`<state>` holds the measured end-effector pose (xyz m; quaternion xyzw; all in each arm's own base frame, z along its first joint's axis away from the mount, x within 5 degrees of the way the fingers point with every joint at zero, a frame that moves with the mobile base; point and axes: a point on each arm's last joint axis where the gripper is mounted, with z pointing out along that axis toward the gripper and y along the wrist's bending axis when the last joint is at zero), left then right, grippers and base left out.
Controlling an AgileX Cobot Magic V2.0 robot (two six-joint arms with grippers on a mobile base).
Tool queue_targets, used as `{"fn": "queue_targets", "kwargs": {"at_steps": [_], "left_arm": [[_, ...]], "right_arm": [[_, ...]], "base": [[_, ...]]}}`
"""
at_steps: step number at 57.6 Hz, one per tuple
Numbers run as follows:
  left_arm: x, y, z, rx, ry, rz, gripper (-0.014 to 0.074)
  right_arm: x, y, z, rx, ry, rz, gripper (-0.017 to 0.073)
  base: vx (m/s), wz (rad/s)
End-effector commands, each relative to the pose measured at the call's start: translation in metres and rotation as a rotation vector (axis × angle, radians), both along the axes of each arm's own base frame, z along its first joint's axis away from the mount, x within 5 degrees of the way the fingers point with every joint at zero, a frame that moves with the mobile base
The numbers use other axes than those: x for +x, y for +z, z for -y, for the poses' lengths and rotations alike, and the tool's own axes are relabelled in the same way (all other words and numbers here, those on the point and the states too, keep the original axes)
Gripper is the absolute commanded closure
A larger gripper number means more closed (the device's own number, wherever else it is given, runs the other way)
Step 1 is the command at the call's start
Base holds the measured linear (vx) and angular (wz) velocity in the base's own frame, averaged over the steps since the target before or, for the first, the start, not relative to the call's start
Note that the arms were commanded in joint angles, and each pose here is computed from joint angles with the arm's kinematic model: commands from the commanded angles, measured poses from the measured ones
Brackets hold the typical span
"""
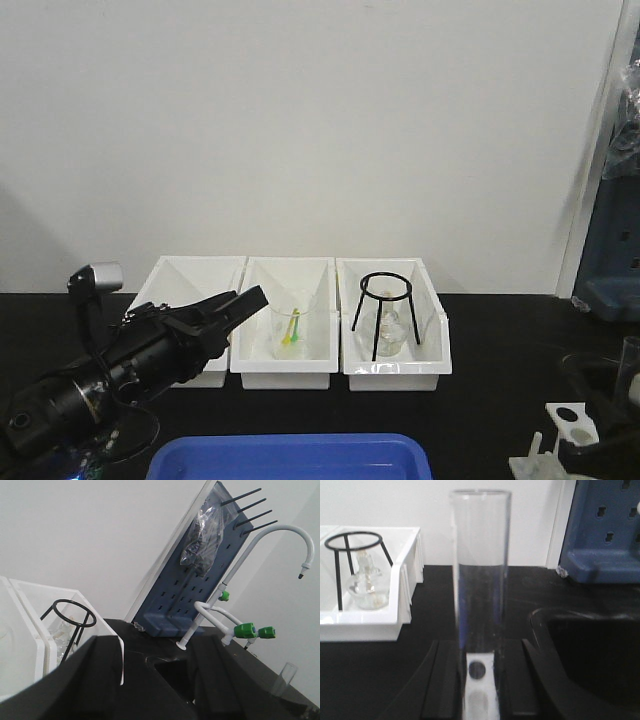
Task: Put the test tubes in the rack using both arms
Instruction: 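Lower the tube with the right gripper into a hole of the white rack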
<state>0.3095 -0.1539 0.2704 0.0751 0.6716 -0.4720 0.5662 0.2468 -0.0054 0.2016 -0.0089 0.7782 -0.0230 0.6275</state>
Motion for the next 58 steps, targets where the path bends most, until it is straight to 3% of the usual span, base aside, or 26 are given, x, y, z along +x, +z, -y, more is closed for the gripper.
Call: {"fn": "queue_targets", "kwargs": {"at_steps": [1, 17, 30, 36, 47, 58], "left_arm": [[-0.005, 0.029, -0.002, -0.085, -0.009, 0.104, 0.0141], [-0.005, 0.029, -0.002, -0.085, -0.009, 0.104, 0.0141], [-0.005, 0.029, -0.002, -0.085, -0.009, 0.104, 0.0141], [-0.005, 0.029, -0.002, -0.085, -0.010, 0.105, 0.0141], [-0.005, 0.029, -0.002, -0.087, -0.009, 0.104, 0.0141], [-0.005, 0.029, -0.002, -0.087, -0.009, 0.104, 0.0141]], "right_arm": [[-0.004, 0.008, 0.000, -0.018, 0.007, 0.162, 0.0566], [-0.012, -0.020, -0.001, -0.019, 0.007, 0.152, 0.0566], [-0.022, -0.042, -0.001, -0.120, 0.019, 0.171, 0.0562], [-0.024, -0.047, -0.001, -0.120, 0.020, 0.162, 0.0540], [-0.024, -0.046, -0.001, -0.035, 0.009, 0.172, 0.0391], [-0.024, -0.044, -0.001, 0.012, 0.003, 0.179, 0.0097]], "base": [[0.00, 0.00], [0.00, 0.00], [0.00, 0.00], [0.00, 0.00], [0.00, 0.00], [0.00, 0.00]]}}
